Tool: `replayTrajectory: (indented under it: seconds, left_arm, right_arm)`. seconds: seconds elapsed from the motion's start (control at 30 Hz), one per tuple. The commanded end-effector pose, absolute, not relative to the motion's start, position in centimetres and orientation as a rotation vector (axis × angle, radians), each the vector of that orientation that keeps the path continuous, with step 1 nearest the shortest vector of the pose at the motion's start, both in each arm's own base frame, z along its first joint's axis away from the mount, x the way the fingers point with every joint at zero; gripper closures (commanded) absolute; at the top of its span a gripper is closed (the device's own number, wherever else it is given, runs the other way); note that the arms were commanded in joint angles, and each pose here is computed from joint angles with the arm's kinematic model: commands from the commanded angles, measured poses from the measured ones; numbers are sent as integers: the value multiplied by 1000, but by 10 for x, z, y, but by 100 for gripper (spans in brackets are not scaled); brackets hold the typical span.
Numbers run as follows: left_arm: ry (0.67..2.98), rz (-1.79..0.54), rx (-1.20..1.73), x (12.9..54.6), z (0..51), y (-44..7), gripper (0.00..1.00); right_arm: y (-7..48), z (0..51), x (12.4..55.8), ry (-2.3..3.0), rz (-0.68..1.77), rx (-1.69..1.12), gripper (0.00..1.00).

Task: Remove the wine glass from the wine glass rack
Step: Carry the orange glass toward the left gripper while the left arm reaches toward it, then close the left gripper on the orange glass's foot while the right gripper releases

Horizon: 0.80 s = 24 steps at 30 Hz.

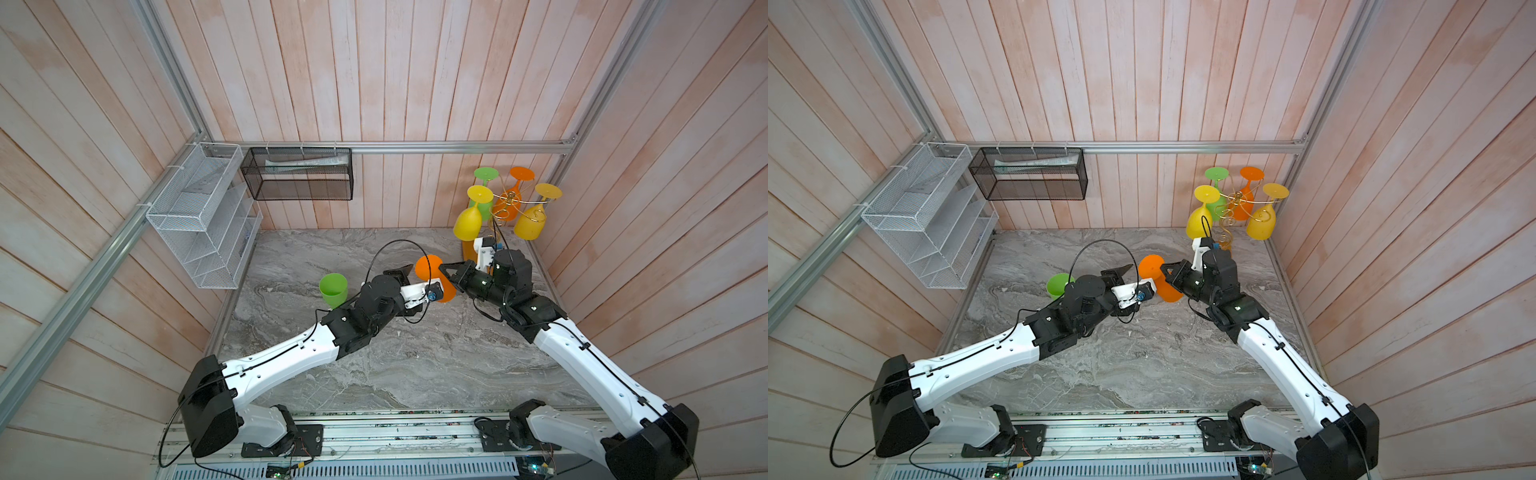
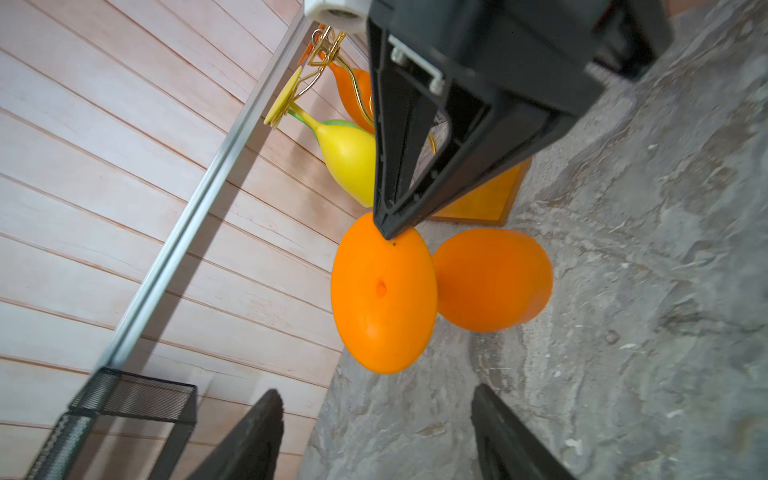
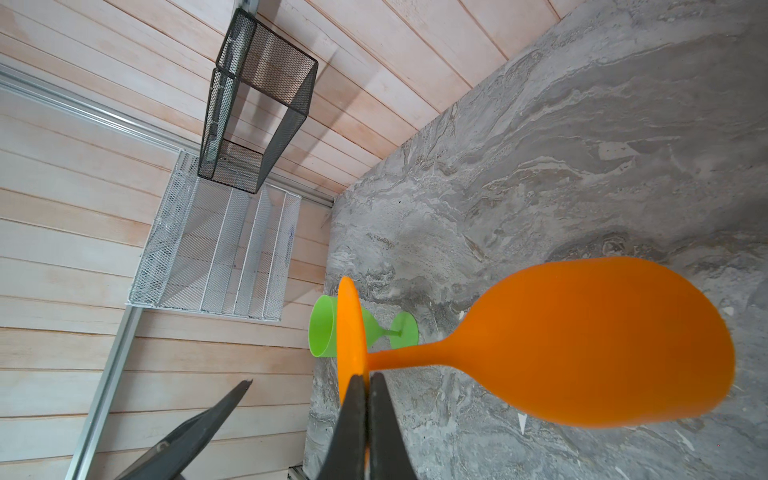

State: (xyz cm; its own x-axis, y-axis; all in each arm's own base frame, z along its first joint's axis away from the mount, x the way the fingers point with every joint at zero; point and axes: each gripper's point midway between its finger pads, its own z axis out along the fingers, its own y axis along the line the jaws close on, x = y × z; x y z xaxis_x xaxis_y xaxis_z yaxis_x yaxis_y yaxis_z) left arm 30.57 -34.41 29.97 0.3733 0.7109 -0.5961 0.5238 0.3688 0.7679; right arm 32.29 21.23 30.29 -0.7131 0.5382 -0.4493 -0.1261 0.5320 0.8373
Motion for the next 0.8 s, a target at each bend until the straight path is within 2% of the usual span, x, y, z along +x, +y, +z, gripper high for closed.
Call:
replayTrajectory:
  seconds: [0.0,0.77]
  left_arm:
    - [1176,255,1261,314,312,-350,34]
    - [972,487,1316,349,280,-385,66]
  right_arm:
    - [218,312,324,2027,1288,317,100]
    - [214,307,332,2026,1388,340,100]
